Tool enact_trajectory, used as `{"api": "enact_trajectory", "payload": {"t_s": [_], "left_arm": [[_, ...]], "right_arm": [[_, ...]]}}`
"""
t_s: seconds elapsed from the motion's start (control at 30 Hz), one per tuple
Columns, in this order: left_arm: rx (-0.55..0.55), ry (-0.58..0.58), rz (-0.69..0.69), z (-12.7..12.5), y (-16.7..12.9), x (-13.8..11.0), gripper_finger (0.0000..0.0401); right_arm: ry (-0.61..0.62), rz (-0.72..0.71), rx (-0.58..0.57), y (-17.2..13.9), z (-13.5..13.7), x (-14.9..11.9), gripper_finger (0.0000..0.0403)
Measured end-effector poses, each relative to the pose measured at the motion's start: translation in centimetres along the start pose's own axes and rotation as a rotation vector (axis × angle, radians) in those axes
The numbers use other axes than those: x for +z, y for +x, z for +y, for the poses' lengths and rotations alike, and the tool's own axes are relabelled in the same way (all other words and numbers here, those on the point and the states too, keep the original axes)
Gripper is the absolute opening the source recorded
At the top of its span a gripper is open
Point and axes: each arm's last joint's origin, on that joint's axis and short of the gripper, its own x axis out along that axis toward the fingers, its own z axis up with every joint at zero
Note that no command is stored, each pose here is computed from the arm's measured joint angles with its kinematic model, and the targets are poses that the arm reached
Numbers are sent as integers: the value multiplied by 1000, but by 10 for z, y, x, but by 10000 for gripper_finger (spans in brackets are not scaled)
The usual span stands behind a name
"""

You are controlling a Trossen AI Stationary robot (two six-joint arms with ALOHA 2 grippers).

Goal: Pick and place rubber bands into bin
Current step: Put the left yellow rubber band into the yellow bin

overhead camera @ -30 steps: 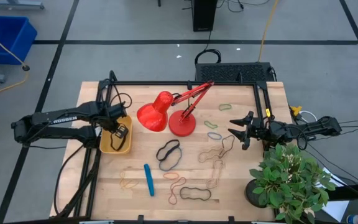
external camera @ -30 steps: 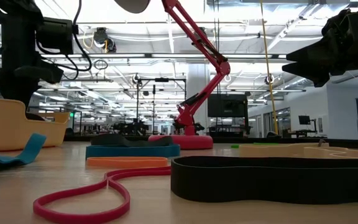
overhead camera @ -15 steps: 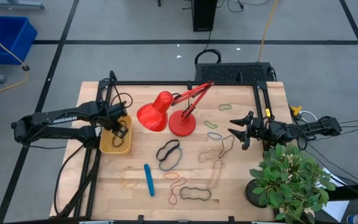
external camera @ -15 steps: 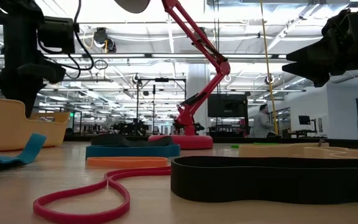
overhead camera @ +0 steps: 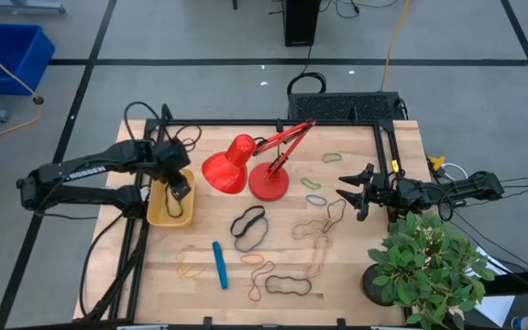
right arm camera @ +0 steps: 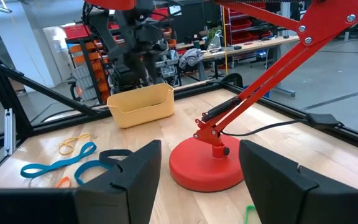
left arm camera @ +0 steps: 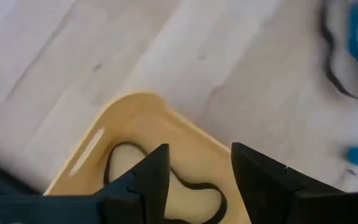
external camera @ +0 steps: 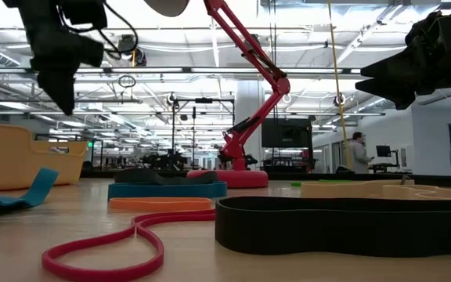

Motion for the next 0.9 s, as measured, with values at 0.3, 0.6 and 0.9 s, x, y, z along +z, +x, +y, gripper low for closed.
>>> {"api": "enact_trajectory", "payload": {"t_s": [0.3,0.6,0.9], "left_arm": [[-192,-1,-109,-16,-3,12,180],[-221,285,-179,-26,-4,15,179],[-297,607,-120,-65,2,0,179]], "right_arm": [[0,0,0,0,0,0,210],[0,0,0,0,0,0,210],[-1,2,-1,0,0,0,210]]}}
